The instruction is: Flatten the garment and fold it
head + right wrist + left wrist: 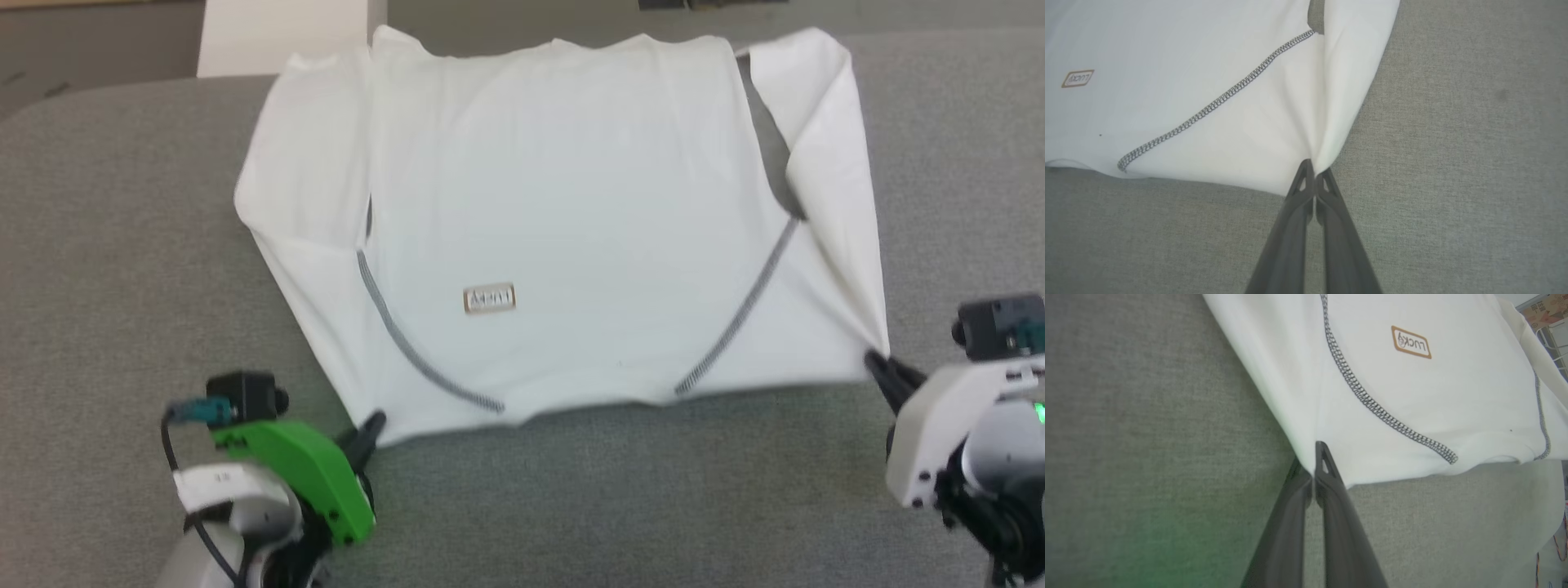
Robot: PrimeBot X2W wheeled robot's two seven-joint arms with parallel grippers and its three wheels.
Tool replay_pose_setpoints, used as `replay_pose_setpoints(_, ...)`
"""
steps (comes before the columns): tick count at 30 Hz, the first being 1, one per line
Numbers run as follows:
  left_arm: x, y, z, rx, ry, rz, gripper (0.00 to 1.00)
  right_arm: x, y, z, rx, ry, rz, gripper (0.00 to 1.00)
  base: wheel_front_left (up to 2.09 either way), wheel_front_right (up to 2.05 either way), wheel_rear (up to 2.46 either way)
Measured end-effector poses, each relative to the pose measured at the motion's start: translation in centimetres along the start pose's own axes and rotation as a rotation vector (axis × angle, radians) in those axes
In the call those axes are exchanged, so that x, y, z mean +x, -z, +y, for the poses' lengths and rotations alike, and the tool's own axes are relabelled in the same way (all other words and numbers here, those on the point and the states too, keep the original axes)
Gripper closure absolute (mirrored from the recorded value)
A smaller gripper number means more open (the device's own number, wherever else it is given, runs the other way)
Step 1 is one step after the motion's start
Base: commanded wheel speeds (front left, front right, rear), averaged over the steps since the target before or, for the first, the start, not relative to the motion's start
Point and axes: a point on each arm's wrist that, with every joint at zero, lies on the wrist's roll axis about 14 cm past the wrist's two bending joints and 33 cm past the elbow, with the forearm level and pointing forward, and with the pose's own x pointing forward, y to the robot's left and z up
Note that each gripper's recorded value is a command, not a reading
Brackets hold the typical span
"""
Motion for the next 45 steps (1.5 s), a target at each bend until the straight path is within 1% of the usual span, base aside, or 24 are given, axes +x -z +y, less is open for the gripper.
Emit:
replay_pose_setpoints(5, -2.9, 2.7, -0.2, -0.040, -0.022, 0.027, 1.00, -2.6, 3.1, 0.2, 0.078, 0.029, 0.053, 1.00, 0.00, 0.00, 0.00)
replay_pose_setpoints(10, -5.4, 5.0, 0.1, -0.077, -0.051, 0.061, 1.00, -4.9, 6.7, 0.0, 0.143, 0.065, 0.145, 1.00, 0.00, 0.00, 0.00)
replay_pose_setpoints(16, -7.5, 8.4, 0.0, -0.119, -0.071, 0.142, 1.00, -6.8, 8.6, -1.0, 0.177, 0.110, 0.194, 1.00, 0.00, 0.00, 0.00)
replay_pose_setpoints(19, -7.9, 9.1, 0.0, -0.129, -0.080, 0.157, 1.00, -6.8, 9.5, -0.9, 0.187, 0.105, 0.220, 1.00, 0.00, 0.00, 0.00)
replay_pose_setpoints(26, -7.1, 9.3, 0.0, -0.146, -0.080, 0.140, 1.00, -5.2, 12.4, 0.2, 0.235, 0.067, 0.276, 1.00, 0.00, 0.00, 0.00)
replay_pose_setpoints(29, -6.6, 9.1, -0.2, -0.138, -0.067, 0.133, 1.00, -4.6, 12.9, 0.5, 0.246, 0.055, 0.284, 1.00, 0.00, 0.00, 0.00)
replay_pose_setpoints(30, -6.4, 9.1, -0.2, -0.138, -0.064, 0.129, 0.47, -4.4, 12.8, 0.5, 0.247, 0.055, 0.279, 0.80, 0.00, 0.00, 0.00)
replay_pose_setpoints(31, -6.3, 9.1, -0.2, -0.138, -0.062, 0.129, 0.00, -4.3, 12.9, 0.6, 0.249, 0.053, 0.276, 0.57, 0.00, 0.00, 0.00)
replay_pose_setpoints(32, -6.2, 9.1, -0.2, -0.139, -0.062, 0.126, 0.00, -4.2, 12.9, 0.7, 0.256, 0.049, 0.273, 0.00, 0.00, 0.00, 0.00)
replay_pose_setpoints(35, -5.9, 9.0, -0.9, -0.144, -0.043, 0.112, 0.00, -4.2, 12.4, 0.7, 0.274, 0.045, 0.235, 0.00, 0.00, 0.00, 0.00)
replay_pose_setpoints(37, -6.0, 8.3, -1.0, -0.145, -0.038, 0.078, 0.00, -4.3, 11.4, 0.6, 0.275, 0.045, 0.187, 0.00, 0.00, 0.00, 0.00)
replay_pose_setpoints(42, -7.1, 3.8, -0.1, -0.127, -0.053, -0.102, 0.00, -5.4, 7.3, -0.8, 0.263, 0.079, -0.018, 0.00, 0.00, 0.00, 0.00)
replay_pose_setpoints(45, -7.8, -0.1, 0.2, -0.108, -0.067, -0.251, 0.00, -6.2, 4.1, -0.8, 0.221, 0.084, -0.167, 0.00, 0.00, 0.00, 0.00)
